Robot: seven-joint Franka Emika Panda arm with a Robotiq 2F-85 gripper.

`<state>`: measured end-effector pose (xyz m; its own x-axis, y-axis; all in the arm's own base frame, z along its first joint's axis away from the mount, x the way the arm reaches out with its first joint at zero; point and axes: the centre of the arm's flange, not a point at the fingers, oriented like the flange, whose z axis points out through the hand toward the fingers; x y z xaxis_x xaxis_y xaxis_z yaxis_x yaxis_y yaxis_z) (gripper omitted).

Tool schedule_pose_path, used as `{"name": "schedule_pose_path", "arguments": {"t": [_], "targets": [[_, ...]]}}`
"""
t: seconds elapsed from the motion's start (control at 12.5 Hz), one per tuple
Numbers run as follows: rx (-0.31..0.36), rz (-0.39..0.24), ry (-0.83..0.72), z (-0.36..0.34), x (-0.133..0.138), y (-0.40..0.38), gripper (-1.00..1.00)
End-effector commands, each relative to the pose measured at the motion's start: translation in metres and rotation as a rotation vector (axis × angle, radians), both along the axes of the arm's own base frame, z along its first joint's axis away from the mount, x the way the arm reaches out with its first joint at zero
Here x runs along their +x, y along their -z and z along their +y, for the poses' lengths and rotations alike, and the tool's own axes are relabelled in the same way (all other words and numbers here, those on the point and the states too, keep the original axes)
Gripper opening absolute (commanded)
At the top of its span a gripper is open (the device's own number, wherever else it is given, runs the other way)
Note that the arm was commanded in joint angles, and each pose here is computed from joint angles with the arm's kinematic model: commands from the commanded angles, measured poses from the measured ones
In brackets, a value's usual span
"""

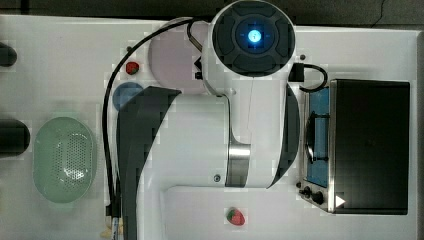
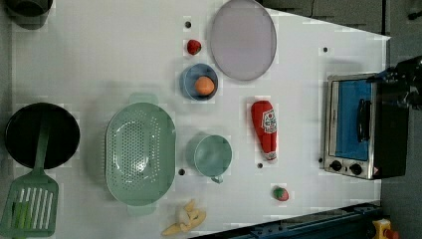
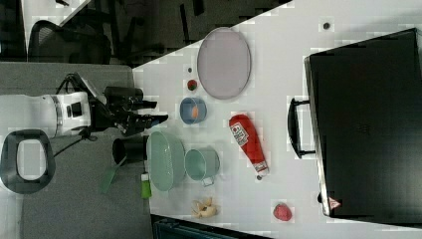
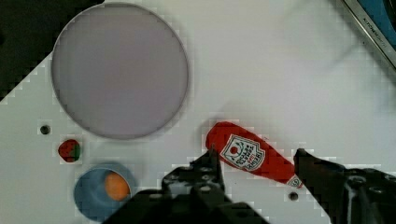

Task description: Pick Ketchup from the table and place it in strainer.

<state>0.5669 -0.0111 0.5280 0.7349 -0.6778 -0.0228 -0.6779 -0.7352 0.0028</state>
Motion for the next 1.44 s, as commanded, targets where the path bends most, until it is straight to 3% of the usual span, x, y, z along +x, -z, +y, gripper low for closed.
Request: {"name": "schedule_pose_path", "arguments": {"t": [0.08,0.24,0.48,0.96,1.12,1.44], "targets": [[-0.011,0.002,0.046,-0.028,-0.091,-0.076,0.59],[-0.011,0.012,0.034,-0.027,-0.089,-0.071,1.0],[-0.005,0.073,-0.017,-0.023,-0.084,-0.041,1.0],[0.033,0.257,-0.201,-0.009,-0.068,0.062,1.0],[0.058,0.266,-0.363,-0.002,-0.061,0.097,1.0],[0.09,0.207,-0.679,0.006,-0.049,0.162,1.0]]}}
